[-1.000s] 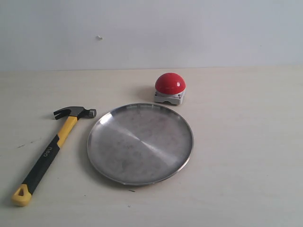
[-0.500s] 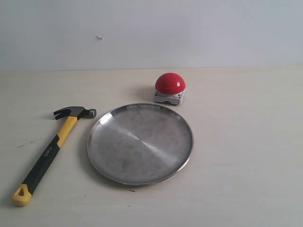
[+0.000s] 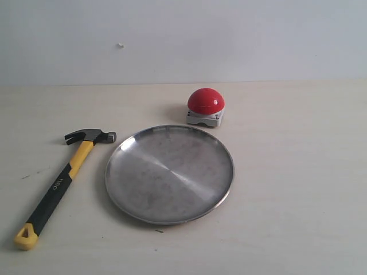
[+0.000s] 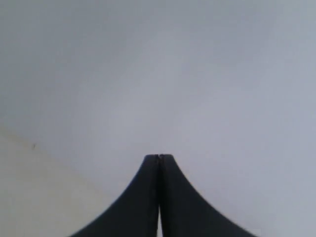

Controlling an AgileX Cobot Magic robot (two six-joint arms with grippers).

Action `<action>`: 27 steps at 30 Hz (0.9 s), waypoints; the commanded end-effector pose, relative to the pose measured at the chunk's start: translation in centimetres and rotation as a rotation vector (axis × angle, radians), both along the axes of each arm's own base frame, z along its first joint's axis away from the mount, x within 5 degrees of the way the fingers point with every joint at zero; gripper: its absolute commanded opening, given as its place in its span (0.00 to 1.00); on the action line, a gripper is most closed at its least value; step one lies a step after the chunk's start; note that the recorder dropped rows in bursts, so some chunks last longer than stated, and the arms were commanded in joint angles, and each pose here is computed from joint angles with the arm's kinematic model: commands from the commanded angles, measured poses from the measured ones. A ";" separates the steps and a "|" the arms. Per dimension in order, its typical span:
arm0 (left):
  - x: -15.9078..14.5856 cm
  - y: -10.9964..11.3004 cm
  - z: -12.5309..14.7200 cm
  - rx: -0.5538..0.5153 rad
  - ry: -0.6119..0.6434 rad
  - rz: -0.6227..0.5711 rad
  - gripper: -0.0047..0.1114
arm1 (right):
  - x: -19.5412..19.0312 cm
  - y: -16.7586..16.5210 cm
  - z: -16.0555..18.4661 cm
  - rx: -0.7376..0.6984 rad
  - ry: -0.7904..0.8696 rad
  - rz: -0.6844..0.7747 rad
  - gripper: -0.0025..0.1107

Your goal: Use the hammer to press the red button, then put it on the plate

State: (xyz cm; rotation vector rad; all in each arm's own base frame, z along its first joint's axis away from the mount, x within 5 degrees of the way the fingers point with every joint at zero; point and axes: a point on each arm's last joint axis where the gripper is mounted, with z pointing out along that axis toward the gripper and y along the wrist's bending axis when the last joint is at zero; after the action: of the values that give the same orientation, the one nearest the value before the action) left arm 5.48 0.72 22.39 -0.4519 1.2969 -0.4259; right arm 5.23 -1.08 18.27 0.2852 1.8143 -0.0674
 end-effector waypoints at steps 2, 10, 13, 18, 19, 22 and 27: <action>-2.5 2.1 4.4 -0.113 -0.502 0.209 0.04 | 0.0 0.0 -0.1 -0.002 -0.007 -0.005 0.02; 2.7 1.7 13.5 0.178 -0.314 0.274 0.04 | 0.0 0.0 -0.1 -0.002 -0.007 -0.005 0.02; 8.7 0.6 14.3 0.269 -0.023 0.137 0.04 | 0.0 0.0 -0.1 -0.002 -0.007 -0.005 0.02; 18.7 -1.3 11.3 0.406 0.557 -0.169 0.04 | 0.0 0.0 -0.1 -0.002 -0.007 -0.005 0.02; 20.5 -1.6 10.1 0.415 0.679 -0.230 0.04 | 0.0 0.0 -0.1 -0.002 -0.007 -0.005 0.02; 24.8 -2.5 5.7 0.447 1.025 -0.439 0.04 | 0.0 0.0 -0.1 -0.002 -0.007 -0.005 0.02; 28.9 -5.2 -0.3 0.457 1.383 -0.706 0.04 | 0.0 0.0 -0.1 -0.002 -0.007 -0.005 0.02</action>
State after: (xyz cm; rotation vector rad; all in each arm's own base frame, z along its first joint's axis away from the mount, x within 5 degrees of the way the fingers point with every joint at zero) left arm 32.90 -2.99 24.35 0.1076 2.6860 -0.3181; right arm 5.23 -1.08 18.27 0.2852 1.8143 -0.0674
